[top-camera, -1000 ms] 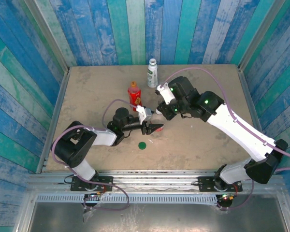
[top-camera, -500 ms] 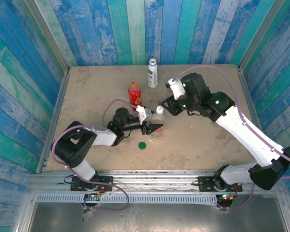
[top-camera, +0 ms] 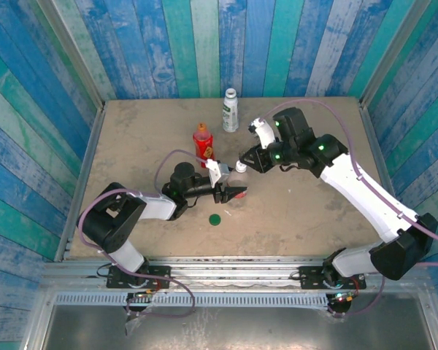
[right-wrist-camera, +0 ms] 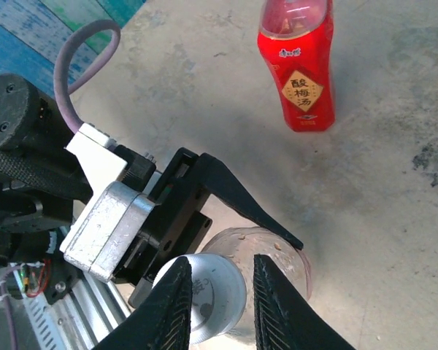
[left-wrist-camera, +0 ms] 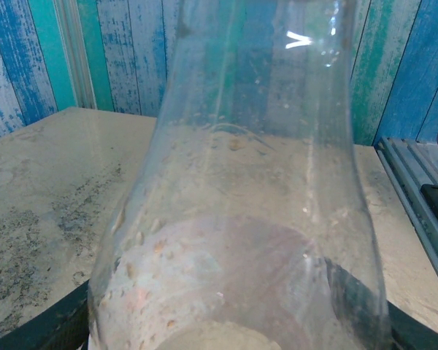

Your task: Screw on the bottle caps

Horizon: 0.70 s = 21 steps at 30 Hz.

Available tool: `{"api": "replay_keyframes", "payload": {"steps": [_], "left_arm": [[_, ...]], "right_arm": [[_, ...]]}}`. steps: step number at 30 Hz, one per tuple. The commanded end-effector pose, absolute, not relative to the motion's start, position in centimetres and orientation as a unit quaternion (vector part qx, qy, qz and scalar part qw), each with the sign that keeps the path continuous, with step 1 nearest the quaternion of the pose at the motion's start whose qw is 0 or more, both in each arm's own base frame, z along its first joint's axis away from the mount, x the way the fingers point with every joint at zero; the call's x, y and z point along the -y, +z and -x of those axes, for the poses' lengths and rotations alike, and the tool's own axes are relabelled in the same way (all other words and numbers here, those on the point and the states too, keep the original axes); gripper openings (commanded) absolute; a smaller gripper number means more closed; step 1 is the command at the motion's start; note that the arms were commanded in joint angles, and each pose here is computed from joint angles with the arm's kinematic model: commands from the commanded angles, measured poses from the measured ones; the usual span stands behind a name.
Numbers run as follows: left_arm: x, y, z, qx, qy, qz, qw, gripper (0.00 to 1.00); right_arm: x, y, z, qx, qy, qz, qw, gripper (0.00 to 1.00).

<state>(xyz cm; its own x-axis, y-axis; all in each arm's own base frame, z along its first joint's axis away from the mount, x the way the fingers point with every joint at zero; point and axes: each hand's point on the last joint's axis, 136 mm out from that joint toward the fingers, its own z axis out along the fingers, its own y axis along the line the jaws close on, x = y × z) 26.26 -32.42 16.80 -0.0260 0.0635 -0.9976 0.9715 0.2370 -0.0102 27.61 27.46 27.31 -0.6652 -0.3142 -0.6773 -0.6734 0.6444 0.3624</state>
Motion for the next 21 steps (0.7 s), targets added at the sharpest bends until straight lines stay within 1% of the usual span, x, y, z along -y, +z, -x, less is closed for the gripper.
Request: {"api": "replay_keyframes", "payload": {"steps": [1, 2, 5, 6, 10, 14, 21], "left_arm": [[32.3, 13.1, -25.7, -0.62, -0.427, -0.449, 0.482, 0.67], [32.3, 13.0, -25.8, -0.62, -0.427, -0.448, 0.482, 0.67], [32.4, 13.1, -25.8, -0.62, -0.429, -0.447, 0.482, 0.66], [32.4, 13.1, -25.9, -0.62, -0.429, -0.445, 0.482, 0.66], [32.4, 13.1, -26.0, -0.624, -0.43, -0.441, 0.482, 0.66], [32.4, 13.1, -26.0, -0.624, -0.429, -0.44, 0.483, 0.66], [32.4, 13.0, -26.1, -0.625, -0.429, -0.44, 0.481, 0.66]], "right_arm": [[-27.6, 25.3, -26.1, -0.865, 0.331, 0.29, 0.243, 0.26], [-26.9, 25.2, -26.5, -0.868, 0.334, 0.277, 0.241, 0.25], [-27.0, 24.8, -25.7, -0.865, 0.354, 0.278, 0.223, 0.24], [-26.9, 24.6, -25.4, -0.865, 0.359, 0.276, 0.217, 0.22], [-26.5, 24.2, -24.7, -0.866, 0.365, 0.269, 0.209, 0.19], [-26.4, 24.5, -23.7, -0.864, 0.378, 0.264, 0.202, 0.19], [-26.0, 26.0, -23.1, -0.858, 0.386, 0.258, 0.22, 0.2]]}}
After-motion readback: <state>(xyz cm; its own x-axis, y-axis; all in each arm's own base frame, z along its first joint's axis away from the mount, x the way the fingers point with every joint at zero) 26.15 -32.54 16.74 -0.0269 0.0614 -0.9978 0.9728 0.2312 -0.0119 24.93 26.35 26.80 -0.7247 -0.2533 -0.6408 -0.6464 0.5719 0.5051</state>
